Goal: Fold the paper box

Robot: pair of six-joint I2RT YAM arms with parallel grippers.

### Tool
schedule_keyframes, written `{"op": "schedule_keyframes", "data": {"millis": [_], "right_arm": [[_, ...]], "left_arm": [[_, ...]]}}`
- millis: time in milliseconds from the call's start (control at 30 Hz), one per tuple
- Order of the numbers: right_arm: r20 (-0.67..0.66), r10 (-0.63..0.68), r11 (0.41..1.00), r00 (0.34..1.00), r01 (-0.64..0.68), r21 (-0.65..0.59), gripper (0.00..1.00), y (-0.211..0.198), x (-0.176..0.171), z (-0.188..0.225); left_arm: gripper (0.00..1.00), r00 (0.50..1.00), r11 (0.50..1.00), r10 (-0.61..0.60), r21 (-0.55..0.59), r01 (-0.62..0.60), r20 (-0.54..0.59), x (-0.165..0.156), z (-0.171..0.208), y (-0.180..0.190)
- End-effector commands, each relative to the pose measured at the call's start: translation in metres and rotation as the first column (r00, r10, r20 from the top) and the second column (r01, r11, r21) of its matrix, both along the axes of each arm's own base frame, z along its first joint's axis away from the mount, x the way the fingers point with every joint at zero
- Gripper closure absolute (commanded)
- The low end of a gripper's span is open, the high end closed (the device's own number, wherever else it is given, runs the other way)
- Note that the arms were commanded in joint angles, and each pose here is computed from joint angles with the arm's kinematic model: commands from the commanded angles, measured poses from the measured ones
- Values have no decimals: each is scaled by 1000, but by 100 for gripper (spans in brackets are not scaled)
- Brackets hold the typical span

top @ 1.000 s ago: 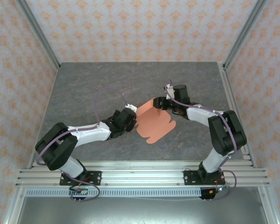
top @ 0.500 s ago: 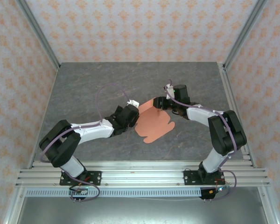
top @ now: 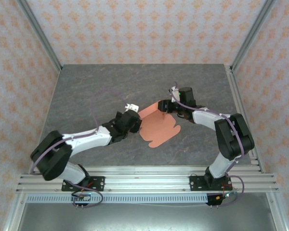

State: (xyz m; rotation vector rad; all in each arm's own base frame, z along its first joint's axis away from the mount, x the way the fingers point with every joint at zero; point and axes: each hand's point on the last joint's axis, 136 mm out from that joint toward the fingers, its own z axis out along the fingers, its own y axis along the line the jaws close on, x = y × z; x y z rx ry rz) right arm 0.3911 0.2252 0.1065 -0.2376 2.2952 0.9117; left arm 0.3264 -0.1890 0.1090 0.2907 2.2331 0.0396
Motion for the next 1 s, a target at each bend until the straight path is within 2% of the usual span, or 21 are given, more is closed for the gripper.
{"op": "schedule_keyframes", "data": {"millis": [0,100,233,300,433,633,700,867,900,967], "right_arm": [[-89,6,998,996,-11,-54,50,0,-12,-29],[-94,6,999,996,-11,-51,50,0,-12,-30],[-93,6,999,996,-11,-51,50,0,-13,-29],[-91,5,999,996,-10,-52,50,0,-13,-29],[-89,5,999,996,-10,-51,50,0,-13,-28],[-86,11,999,996,-15,-48,50,1,-14,-26],[-85,10,999,996,-15,-49,50,0,-14,-26],[-82,11,999,997,-15,-50,50,0,-15,-26],[-83,12,999,996,-16,-50,50,1,-15,-26],[-83,13,999,996,-17,-47,50,1,-15,-26]], "left_arm": [[17,992,980,111,-162,-119,-60,-28,5,16],[15,975,942,201,-254,-219,-97,-43,14,30],[34,962,864,201,-429,-263,-186,-59,19,17],[36,958,834,185,-481,-270,-218,-67,16,5],[34,940,813,233,-481,-328,-248,-80,4,-6],[22,924,771,271,-514,-377,-271,-78,-12,-25],[23,920,756,280,-527,-388,-274,-75,-20,-29],[28,921,766,298,-513,-389,-252,-65,-25,-34],[33,922,765,305,-515,-387,-239,-63,-24,-34],[35,922,760,312,-522,-386,-228,-58,-27,-34]]}}
